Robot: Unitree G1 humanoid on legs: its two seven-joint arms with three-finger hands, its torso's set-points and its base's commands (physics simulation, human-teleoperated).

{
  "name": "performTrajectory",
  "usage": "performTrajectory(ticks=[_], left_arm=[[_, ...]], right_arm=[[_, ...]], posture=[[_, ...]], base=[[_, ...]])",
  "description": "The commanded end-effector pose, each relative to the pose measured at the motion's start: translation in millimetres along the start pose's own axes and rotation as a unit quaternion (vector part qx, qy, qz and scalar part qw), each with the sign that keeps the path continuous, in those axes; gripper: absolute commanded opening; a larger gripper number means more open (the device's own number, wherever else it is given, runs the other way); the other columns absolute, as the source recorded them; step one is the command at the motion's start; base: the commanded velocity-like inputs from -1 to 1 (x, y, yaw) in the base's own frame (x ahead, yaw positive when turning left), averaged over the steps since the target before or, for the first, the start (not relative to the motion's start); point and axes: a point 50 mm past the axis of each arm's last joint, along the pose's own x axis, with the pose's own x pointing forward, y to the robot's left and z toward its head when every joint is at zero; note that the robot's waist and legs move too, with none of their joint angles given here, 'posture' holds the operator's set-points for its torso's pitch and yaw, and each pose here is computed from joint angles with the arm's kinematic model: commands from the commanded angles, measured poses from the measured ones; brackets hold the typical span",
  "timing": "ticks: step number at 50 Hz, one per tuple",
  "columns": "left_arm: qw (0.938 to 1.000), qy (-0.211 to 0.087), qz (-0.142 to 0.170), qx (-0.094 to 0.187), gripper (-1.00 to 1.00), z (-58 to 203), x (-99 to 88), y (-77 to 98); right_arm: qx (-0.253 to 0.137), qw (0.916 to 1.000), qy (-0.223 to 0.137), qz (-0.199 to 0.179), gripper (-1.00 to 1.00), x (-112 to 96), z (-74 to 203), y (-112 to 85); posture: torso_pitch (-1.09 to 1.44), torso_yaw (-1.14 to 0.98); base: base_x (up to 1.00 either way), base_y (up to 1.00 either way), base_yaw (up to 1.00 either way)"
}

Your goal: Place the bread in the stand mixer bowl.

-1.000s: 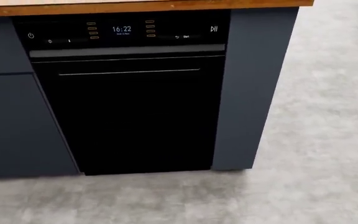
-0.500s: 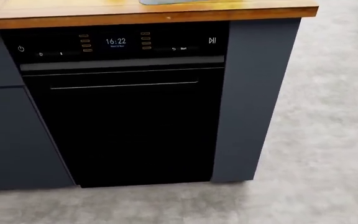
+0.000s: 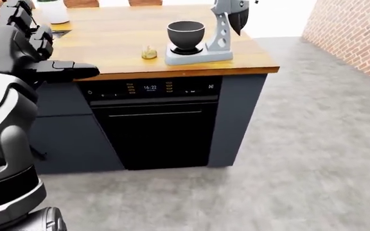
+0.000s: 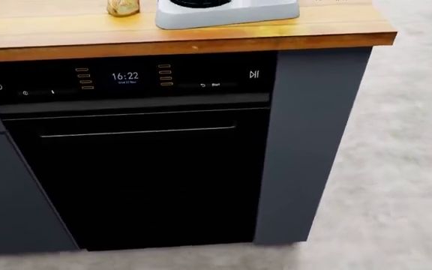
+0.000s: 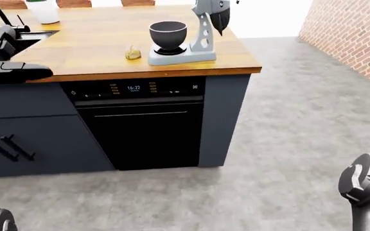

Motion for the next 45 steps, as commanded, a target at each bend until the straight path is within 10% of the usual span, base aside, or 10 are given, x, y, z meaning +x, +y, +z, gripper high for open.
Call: performTrajectory(ticks=[1, 12, 22, 45], left_arm=[[0.9994, -0.034, 0.007, 0.005, 1.00, 15, -0.8, 3.3], [0.9994, -0.033, 0.008, 0.006, 1.00, 16, -1.8, 4.6], [0.9995, -0.028, 0.010, 0.008, 1.00, 15, -1.6, 5.5], [0.9995, -0.028, 0.015, 0.003, 1.00, 16, -1.2, 8.4]], right_arm=[[0.001, 0.9997, -0.022, 0.000, 1.00, -2, 9, 0.0], [0.003, 0.9996, -0.028, 0.002, 1.00, -3, 13, 1.0], [-0.013, 0.9892, -0.145, 0.017, 1.00, -17, 51, 1.3], [-0.023, 0.9905, -0.133, 0.027, 1.00, -14, 39, 5.5]], posture=[[0.00, 0.00], [0.00, 0.00], [0.00, 0.00], [0.00, 0.00]], base=[[0.37, 0.00, 0.00], [0.36, 0.00, 0.00], [0.11, 0.00, 0.00], [0.23, 0.00, 0.00]])
